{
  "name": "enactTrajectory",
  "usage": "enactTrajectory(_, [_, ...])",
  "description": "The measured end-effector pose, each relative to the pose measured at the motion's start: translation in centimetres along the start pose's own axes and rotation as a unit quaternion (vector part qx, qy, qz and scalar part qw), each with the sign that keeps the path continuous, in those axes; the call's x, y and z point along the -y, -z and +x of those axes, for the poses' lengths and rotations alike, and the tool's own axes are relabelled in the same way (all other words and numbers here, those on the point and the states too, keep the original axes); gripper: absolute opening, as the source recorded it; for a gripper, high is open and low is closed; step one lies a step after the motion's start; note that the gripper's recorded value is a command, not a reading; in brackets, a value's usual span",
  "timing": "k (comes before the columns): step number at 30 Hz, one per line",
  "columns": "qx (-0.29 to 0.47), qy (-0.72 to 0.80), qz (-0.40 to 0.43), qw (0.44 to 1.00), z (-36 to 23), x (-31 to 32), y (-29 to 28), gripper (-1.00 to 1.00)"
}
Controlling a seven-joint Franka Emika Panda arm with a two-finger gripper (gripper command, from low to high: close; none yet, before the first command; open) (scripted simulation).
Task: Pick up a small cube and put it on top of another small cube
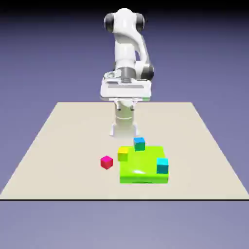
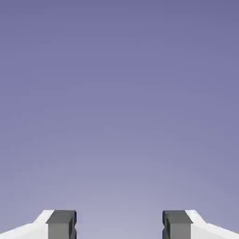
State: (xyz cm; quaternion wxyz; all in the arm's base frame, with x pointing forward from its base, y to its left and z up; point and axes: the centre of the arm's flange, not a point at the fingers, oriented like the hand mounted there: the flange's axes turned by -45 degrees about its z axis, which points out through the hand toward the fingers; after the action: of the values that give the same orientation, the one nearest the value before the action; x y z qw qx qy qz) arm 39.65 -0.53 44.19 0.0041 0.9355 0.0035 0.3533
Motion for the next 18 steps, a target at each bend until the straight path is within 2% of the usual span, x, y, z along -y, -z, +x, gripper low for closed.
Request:
enactTrajectory(4, [0.122, -0.076, -0.017, 0.989, -2.6, -3.3, -5.3, 0.00])
enactTrajectory(9, [0.269, -0.174, -0.033, 0.947, -7.2, -7.3, -10.8, 0.00])
enactTrajectory(14, [0.404, -0.273, -0.040, 0.873, -13.0, -10.7, -15.1, 0.00])
enactTrajectory(18, [0.501, -0.345, -0.038, 0.793, -18.2, -12.7, -17.6, 0.00])
